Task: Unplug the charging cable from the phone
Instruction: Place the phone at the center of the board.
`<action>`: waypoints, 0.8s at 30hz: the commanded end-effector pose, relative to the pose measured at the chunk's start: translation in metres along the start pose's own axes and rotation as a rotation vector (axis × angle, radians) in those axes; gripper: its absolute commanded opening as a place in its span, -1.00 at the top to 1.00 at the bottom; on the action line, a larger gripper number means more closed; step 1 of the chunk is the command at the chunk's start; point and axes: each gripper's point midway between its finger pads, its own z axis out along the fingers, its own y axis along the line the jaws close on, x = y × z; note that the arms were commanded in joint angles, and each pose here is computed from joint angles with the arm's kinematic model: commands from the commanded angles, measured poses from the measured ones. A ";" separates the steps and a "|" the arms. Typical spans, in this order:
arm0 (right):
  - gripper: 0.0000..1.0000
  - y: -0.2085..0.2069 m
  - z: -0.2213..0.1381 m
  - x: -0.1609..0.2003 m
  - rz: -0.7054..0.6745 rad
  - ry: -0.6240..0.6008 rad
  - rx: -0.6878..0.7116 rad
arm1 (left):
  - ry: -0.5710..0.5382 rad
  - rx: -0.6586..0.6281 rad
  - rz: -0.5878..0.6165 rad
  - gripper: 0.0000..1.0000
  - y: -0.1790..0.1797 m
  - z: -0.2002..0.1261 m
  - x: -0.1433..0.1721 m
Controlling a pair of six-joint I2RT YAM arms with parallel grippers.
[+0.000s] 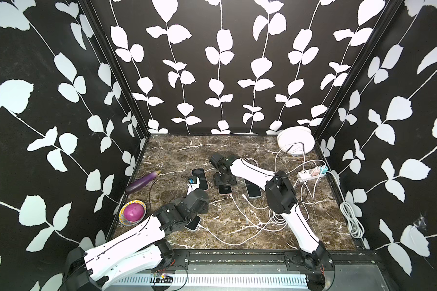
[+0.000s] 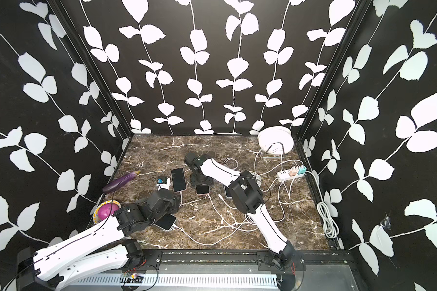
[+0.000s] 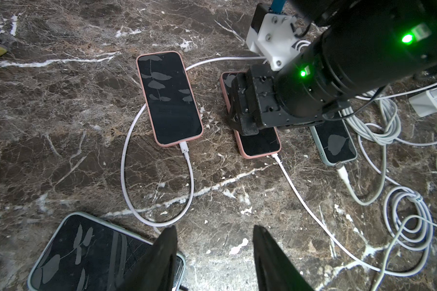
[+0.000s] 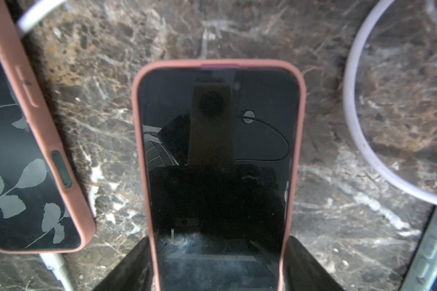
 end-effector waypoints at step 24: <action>1.00 0.016 -0.041 0.018 -0.054 -0.045 -0.088 | -0.013 -0.016 0.007 -0.01 -0.005 0.001 -0.014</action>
